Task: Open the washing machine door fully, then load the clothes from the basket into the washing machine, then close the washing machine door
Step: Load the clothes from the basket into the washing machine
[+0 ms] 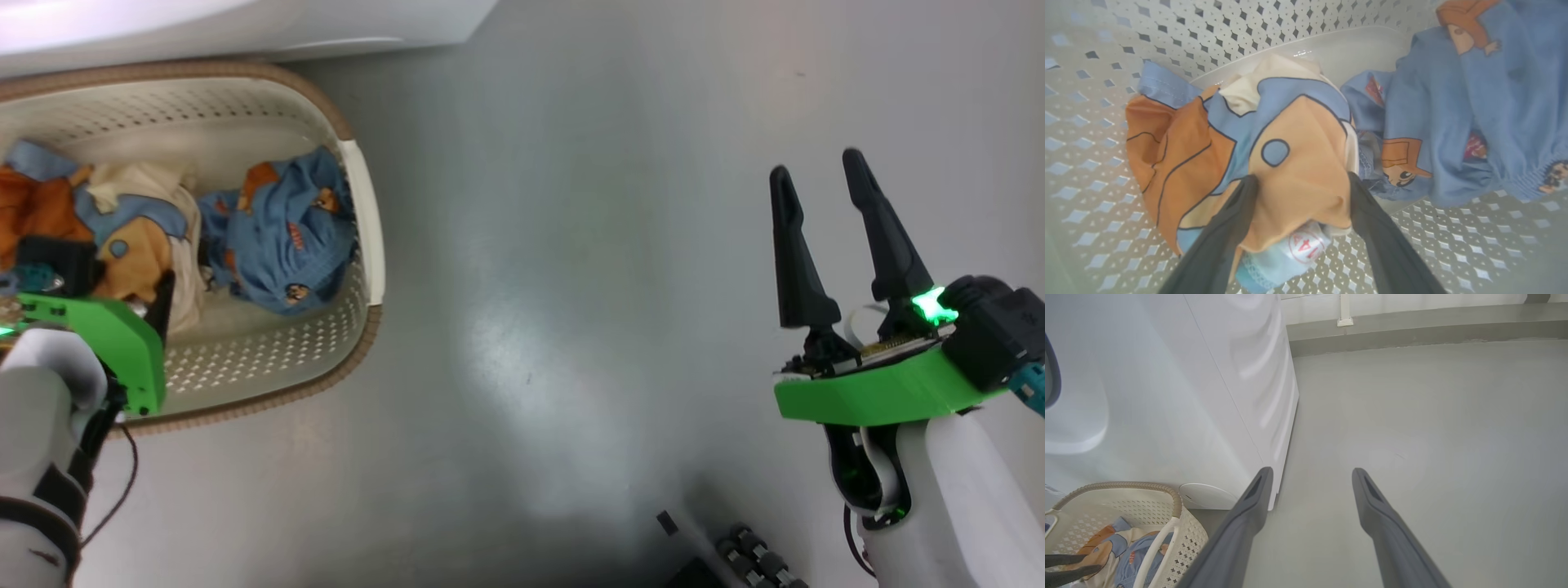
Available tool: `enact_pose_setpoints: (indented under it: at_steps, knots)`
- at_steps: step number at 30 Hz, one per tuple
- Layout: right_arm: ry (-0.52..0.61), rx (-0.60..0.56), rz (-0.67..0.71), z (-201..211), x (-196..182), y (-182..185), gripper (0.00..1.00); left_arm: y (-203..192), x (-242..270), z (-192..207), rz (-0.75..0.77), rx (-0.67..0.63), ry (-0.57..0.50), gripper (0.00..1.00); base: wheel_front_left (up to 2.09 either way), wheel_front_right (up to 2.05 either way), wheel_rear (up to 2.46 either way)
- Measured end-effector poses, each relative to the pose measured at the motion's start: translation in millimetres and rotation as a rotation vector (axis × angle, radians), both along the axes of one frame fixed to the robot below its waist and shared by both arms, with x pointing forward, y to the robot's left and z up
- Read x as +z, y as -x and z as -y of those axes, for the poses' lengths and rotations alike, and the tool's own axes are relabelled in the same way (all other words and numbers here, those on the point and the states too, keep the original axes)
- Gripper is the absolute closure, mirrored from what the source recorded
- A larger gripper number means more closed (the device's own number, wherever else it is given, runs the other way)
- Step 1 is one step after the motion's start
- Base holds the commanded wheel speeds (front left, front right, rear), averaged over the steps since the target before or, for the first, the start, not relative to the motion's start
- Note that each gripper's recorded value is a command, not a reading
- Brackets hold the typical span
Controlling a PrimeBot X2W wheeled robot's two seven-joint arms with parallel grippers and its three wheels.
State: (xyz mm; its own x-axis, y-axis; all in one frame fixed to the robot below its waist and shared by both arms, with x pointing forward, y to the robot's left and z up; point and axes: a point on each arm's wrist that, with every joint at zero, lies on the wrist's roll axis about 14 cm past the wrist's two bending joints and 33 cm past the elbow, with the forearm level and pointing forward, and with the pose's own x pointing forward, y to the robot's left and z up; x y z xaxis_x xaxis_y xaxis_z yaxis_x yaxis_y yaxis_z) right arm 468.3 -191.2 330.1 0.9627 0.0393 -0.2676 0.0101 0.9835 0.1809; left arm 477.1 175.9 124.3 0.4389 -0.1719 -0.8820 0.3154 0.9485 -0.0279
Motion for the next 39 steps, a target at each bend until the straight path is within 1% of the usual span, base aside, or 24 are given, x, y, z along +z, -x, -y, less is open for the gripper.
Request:
enact_pose_setpoints:
  at_steps: [9, 13, 14, 15, 16, 17, 23, 27, 35, 39]
  knots:
    - [0.017, -0.005, -0.011, 4.8, -3.6, 1.1, 0.00, -1.8, -20.0, 11.1, -0.047, -0.062, -0.009, 0.00, 0.00, 0.00, 0.00]
    - [0.023, -0.010, -0.019, 7.1, -5.9, 2.7, 0.00, -7.3, -24.0, 12.0, -0.052, -0.067, -0.012, 0.00, 0.00, 0.00, 0.00]
    - [0.024, -0.011, -0.021, 7.6, -6.6, 3.1, 0.00, -7.9, -25.1, 12.8, -0.056, -0.068, -0.013, 0.14, 0.00, 0.00, 0.00]
    - [0.025, -0.012, -0.022, 7.8, -7.0, 3.4, 0.00, -8.8, -25.7, 13.4, -0.057, -0.071, -0.014, 0.56, 0.00, 0.00, 0.00]
    - [0.025, -0.012, -0.023, 7.8, -7.1, 3.7, 0.00, -9.0, -26.3, 14.0, -0.060, -0.073, -0.014, 0.76, 0.00, 0.00, 0.00]
    - [0.026, -0.012, -0.023, 8.0, -6.8, 3.9, 0.00, -8.8, -26.5, 14.2, -0.062, -0.076, -0.016, 1.00, 0.00, 0.00, 0.00]
    - [0.027, -0.011, -0.007, 7.6, 0.5, 2.7, 0.00, -11.7, -19.6, 14.4, -0.052, -0.063, -0.011, 1.00, 0.00, 0.00, 0.00]
    - [0.026, -0.008, 0.016, 6.1, 9.4, 0.7, 0.00, -20.2, -6.5, 13.8, -0.004, -0.039, 0.005, 1.00, 0.00, 0.00, 0.00]
    - [0.019, -0.002, 0.074, 3.6, 35.3, -2.4, 0.00, -13.0, 25.5, 18.6, 0.076, 0.075, 0.081, 1.00, 0.00, 0.00, 0.00]
    - [0.019, 0.003, 0.124, 3.0, 58.3, -2.7, 0.00, -8.0, 52.0, 16.3, 0.139, 0.129, 0.111, 1.00, 0.00, 0.00, 0.00]
